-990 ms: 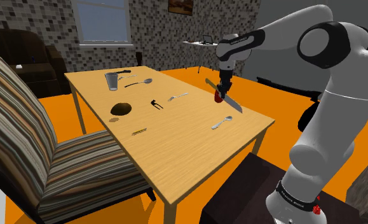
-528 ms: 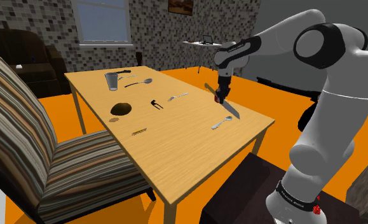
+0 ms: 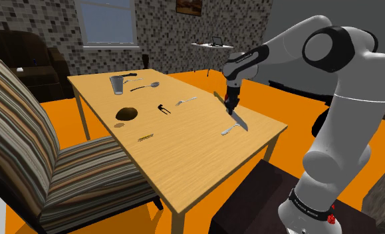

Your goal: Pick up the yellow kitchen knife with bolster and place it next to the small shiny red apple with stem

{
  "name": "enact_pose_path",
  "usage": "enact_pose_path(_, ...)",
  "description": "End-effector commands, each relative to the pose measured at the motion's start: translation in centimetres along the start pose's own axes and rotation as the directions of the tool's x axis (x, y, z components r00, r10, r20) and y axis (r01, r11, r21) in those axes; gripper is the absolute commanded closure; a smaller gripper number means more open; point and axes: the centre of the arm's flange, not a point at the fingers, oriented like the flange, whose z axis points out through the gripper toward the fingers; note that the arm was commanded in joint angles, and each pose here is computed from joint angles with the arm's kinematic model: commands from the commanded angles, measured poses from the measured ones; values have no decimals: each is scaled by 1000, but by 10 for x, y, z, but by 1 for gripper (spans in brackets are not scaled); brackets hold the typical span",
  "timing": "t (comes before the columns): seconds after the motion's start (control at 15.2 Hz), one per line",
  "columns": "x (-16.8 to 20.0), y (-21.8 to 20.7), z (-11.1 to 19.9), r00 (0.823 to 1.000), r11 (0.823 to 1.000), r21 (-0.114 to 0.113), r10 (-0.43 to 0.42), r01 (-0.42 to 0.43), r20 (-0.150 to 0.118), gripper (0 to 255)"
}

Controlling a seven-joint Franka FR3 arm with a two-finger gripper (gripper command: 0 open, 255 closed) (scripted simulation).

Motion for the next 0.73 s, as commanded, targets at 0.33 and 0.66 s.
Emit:
enact_pose_path(0.33, 3, 0, 33, 1000, 1000, 0, 0, 0, 0, 255)
enact_pose_path(0.66, 3, 0, 33, 1000, 1000, 0, 0, 0, 0, 255)
